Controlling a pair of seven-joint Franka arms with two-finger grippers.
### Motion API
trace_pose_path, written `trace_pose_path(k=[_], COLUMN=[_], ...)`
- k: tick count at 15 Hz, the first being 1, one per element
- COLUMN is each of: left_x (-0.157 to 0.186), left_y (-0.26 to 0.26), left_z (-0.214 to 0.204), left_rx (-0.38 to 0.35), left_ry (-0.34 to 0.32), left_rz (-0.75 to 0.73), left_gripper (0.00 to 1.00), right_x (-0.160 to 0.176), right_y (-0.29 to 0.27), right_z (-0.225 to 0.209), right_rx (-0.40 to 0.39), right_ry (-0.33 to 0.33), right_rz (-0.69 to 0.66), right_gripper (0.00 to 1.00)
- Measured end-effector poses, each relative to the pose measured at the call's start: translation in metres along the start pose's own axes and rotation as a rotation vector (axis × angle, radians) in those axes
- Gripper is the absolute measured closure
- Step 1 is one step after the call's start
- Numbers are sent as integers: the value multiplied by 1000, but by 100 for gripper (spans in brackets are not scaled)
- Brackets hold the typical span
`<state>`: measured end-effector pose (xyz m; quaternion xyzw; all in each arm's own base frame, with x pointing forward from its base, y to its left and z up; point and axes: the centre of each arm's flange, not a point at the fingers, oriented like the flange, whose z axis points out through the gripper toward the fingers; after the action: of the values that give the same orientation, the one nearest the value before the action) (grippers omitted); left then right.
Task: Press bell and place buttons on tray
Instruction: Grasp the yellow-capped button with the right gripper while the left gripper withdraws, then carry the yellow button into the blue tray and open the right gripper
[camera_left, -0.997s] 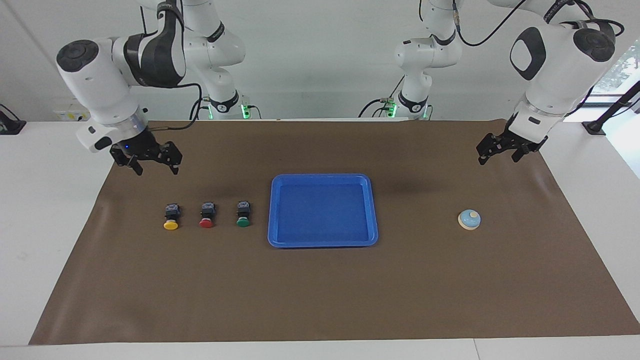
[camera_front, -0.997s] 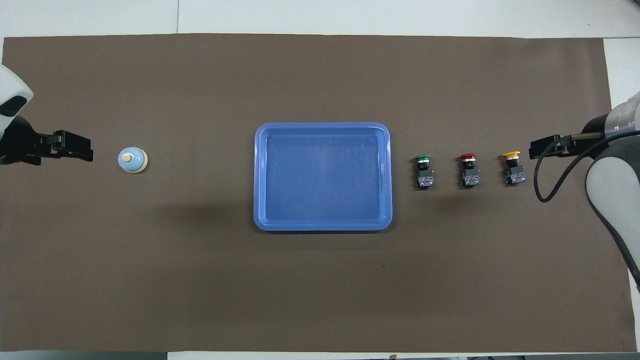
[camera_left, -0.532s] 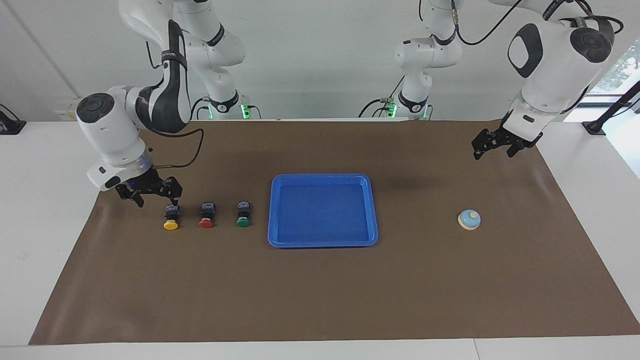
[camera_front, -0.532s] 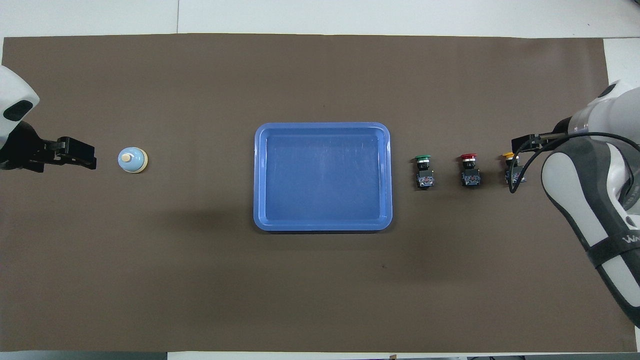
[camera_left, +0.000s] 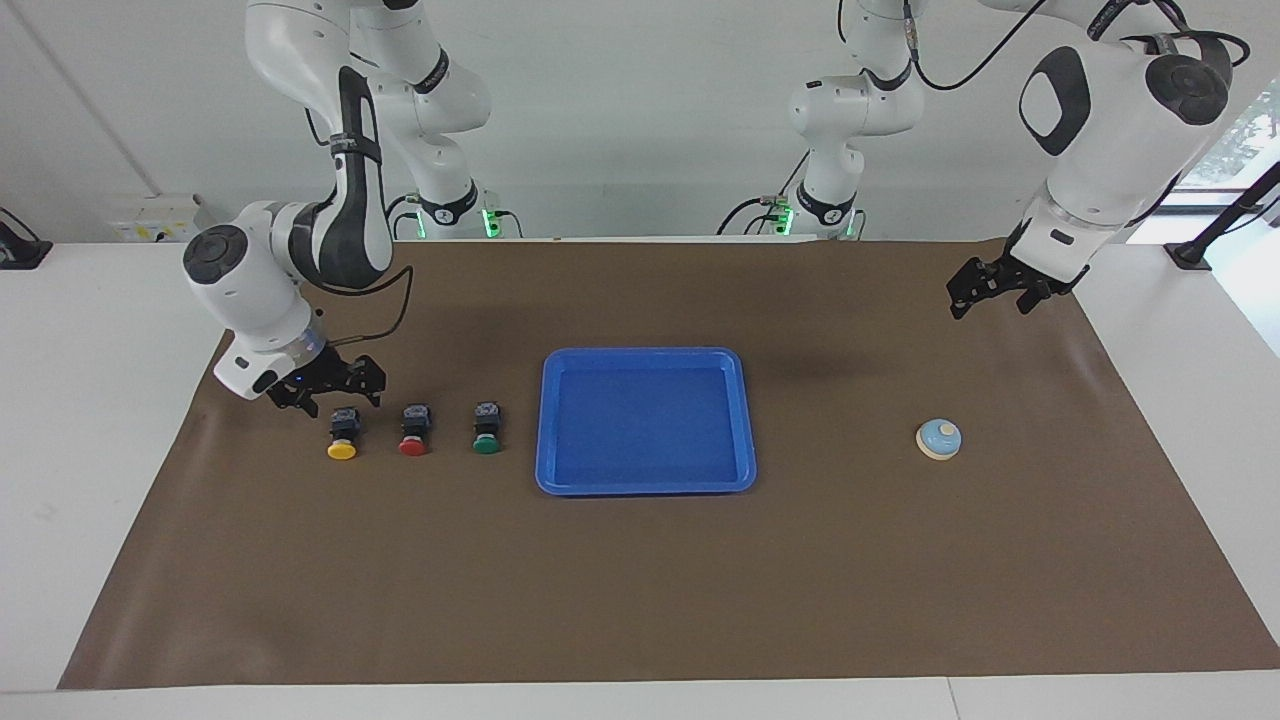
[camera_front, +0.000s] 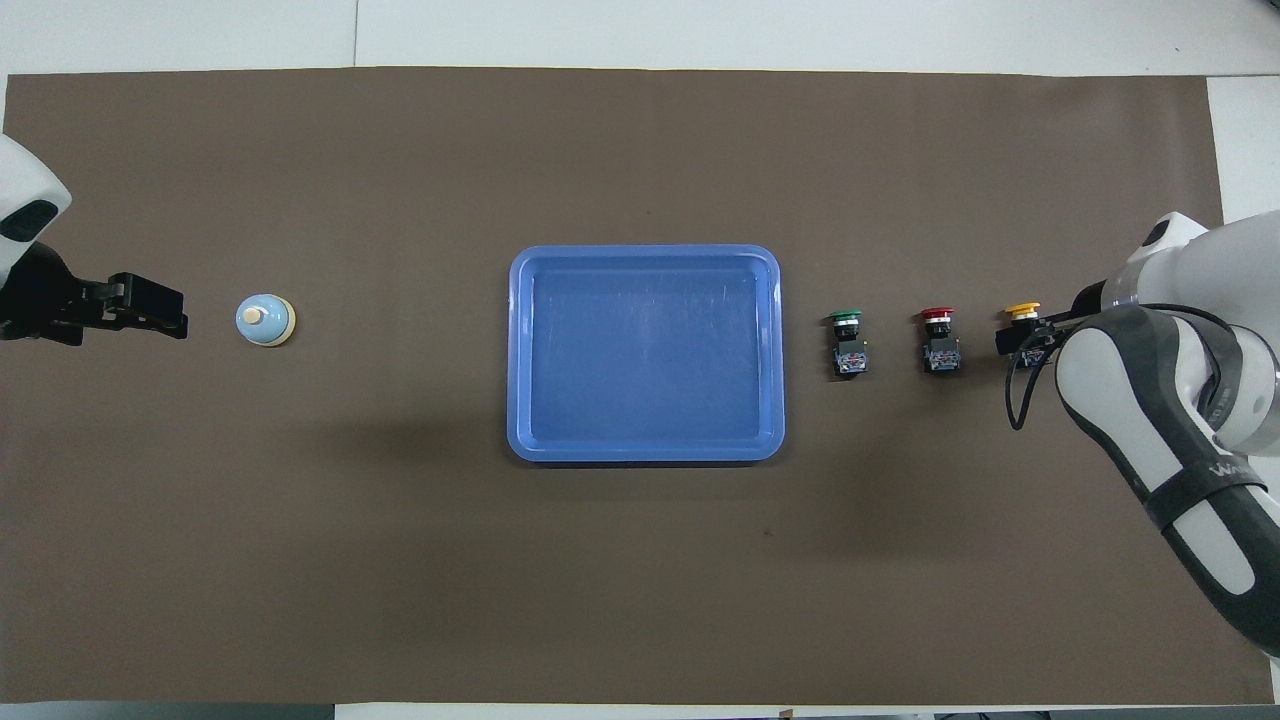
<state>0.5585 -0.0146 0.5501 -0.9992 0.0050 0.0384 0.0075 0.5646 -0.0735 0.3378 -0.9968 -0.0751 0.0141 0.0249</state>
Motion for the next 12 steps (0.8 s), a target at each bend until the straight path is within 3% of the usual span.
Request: trace_pose_path(k=[12], left_x=[0], left_y=[-1], left_z=[0], left_rx=[0], left_ry=[0], left_rz=[-1], left_gripper=[0], right_x=[3], right_y=[13], right_z=[39], right_rx=[-10], right_ry=[-18], right_rz=[17], right_gripper=[5])
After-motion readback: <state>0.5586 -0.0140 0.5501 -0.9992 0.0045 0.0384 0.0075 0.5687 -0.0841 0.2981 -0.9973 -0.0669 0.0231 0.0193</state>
